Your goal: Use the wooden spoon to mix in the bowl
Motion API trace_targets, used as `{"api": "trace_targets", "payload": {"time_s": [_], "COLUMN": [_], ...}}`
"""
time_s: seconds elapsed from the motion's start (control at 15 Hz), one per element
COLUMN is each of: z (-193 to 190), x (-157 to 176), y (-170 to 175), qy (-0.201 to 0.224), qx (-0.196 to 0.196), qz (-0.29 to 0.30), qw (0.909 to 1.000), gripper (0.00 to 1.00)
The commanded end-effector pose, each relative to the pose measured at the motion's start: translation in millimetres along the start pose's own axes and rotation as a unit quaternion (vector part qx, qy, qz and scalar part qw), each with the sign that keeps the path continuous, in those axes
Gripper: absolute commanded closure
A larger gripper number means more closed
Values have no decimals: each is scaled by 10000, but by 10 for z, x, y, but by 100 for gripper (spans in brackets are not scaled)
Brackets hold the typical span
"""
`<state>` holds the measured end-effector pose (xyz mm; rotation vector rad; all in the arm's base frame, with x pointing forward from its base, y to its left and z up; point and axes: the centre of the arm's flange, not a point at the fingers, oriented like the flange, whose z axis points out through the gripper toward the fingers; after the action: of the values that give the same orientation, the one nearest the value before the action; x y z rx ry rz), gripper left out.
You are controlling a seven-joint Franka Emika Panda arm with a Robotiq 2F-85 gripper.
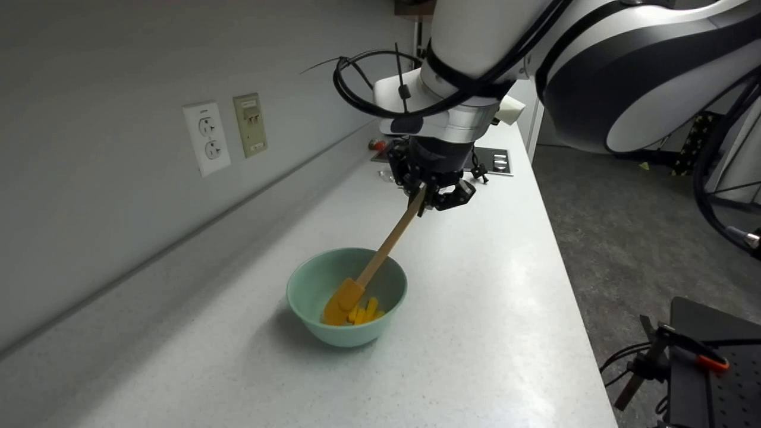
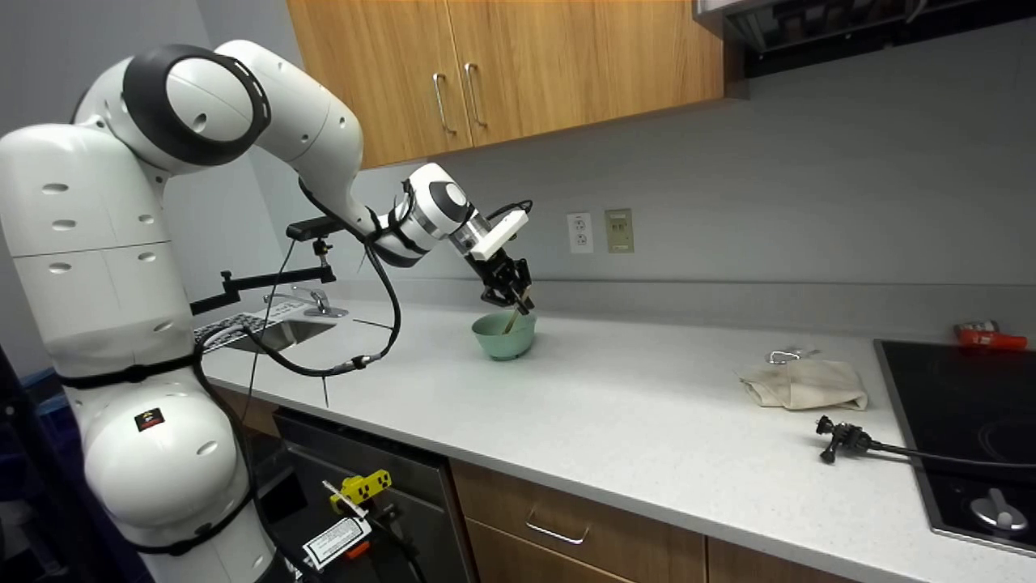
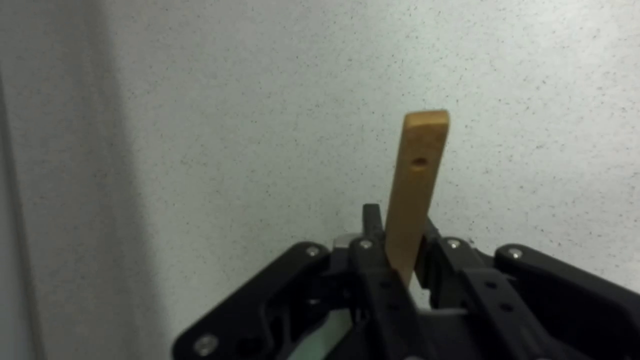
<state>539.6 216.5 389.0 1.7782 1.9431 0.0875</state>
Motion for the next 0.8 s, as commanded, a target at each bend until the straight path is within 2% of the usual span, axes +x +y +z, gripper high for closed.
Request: {"api": "trace_targets", "payload": {"time_s": [0.0,0.13,0.47,0.73], "z": [-76,-69,60,157], "x": [151,164,122,65], "y": [88,104,92,22], "qy": [32,77,27,-70], "qx": [-36,-25,-366,-752], "qz": [59,197,550,411], "qw": [10000,9998,9978,9963], "gripper": [96,96,96,96]}}
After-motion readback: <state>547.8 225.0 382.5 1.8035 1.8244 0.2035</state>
